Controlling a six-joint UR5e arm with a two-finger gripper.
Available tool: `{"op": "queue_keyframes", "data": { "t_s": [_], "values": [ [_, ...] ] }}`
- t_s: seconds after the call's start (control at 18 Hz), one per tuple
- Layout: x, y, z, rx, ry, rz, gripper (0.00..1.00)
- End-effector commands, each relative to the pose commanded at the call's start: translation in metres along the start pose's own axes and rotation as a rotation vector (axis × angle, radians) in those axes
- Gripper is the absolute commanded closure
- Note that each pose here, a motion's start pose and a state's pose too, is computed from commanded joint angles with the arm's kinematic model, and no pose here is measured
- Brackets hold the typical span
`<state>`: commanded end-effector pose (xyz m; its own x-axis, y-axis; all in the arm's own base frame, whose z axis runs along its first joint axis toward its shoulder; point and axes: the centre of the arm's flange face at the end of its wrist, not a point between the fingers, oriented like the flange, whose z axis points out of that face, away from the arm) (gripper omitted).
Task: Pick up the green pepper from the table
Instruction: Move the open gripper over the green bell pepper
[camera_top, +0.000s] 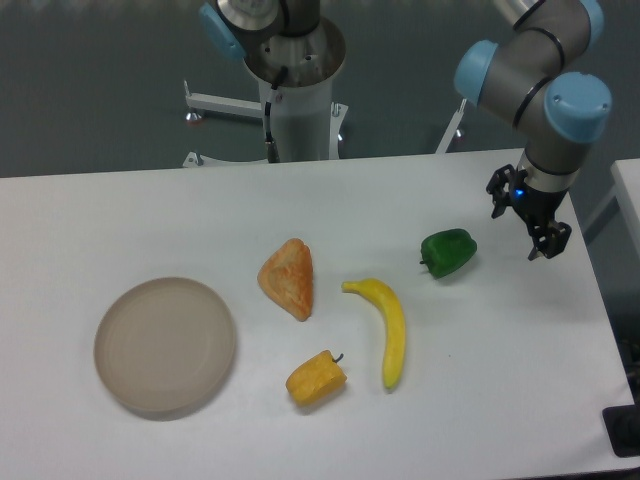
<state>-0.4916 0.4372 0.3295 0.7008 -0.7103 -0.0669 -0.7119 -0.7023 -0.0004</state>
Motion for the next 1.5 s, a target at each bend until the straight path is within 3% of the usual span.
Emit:
{"op": "queue_keyframes", "data": {
  "t_s": [0.44,1.5],
  "values": [
    [0.024,-0.015,0.020,0.017,0.045,-0.009,0.00],
    [0.023,-0.019,0.023,0.015,0.047,-0.004,0.00]
  ]
}}
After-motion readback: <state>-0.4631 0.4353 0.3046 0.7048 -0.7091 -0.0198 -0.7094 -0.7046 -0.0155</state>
